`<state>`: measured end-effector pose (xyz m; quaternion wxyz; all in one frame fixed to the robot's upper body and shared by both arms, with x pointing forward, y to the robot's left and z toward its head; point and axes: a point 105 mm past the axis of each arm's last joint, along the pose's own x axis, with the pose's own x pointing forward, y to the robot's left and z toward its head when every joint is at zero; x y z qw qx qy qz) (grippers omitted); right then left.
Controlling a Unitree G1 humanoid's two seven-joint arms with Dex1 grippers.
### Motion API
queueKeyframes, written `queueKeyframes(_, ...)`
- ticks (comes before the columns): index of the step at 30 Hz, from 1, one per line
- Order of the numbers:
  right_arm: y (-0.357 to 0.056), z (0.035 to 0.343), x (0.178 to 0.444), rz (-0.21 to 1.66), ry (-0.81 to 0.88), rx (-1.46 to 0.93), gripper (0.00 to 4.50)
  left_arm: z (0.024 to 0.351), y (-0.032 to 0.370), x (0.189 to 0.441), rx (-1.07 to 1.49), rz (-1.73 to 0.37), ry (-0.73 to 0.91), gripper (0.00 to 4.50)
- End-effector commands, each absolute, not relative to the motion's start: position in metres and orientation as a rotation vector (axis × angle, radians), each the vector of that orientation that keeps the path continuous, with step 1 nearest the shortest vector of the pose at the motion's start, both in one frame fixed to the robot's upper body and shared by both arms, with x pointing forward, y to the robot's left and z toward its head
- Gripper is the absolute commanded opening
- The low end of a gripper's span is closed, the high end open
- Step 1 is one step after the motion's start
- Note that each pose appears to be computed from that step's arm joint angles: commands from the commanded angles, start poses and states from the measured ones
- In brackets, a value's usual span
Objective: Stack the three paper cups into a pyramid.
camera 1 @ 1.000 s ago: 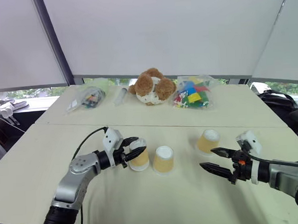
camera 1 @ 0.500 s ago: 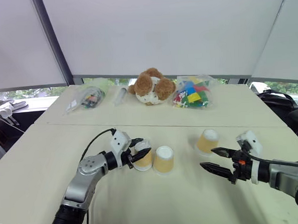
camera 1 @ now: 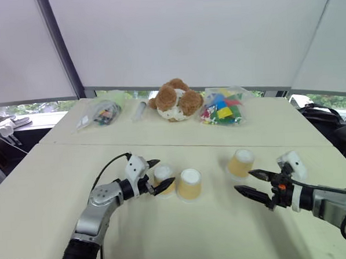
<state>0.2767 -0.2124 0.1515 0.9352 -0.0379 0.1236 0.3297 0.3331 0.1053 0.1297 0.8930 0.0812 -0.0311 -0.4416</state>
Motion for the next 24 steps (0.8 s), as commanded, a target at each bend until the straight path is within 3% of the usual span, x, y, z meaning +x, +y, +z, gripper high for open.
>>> queueKeyframes(1,-0.221,0.166,0.284,0.635,0.178,-0.094,4.5,0.162,0.12,0.316,0.136,-0.901,-0.128,4.45)
queueKeyframes(7,-0.227,0.164,0.293,0.601,0.15,-0.071,4.5,0.176,0.125,0.278,0.098,-0.972,-0.068,4.45)
queueKeyframes(12,-0.238,0.159,0.305,0.547,0.14,-0.117,4.5,0.178,0.131,0.274,0.122,-0.953,-0.037,4.45)
queueKeyframes(24,-0.242,0.152,0.323,0.532,0.121,-0.034,4.5,0.183,0.116,0.232,0.176,-1.163,0.099,4.45)
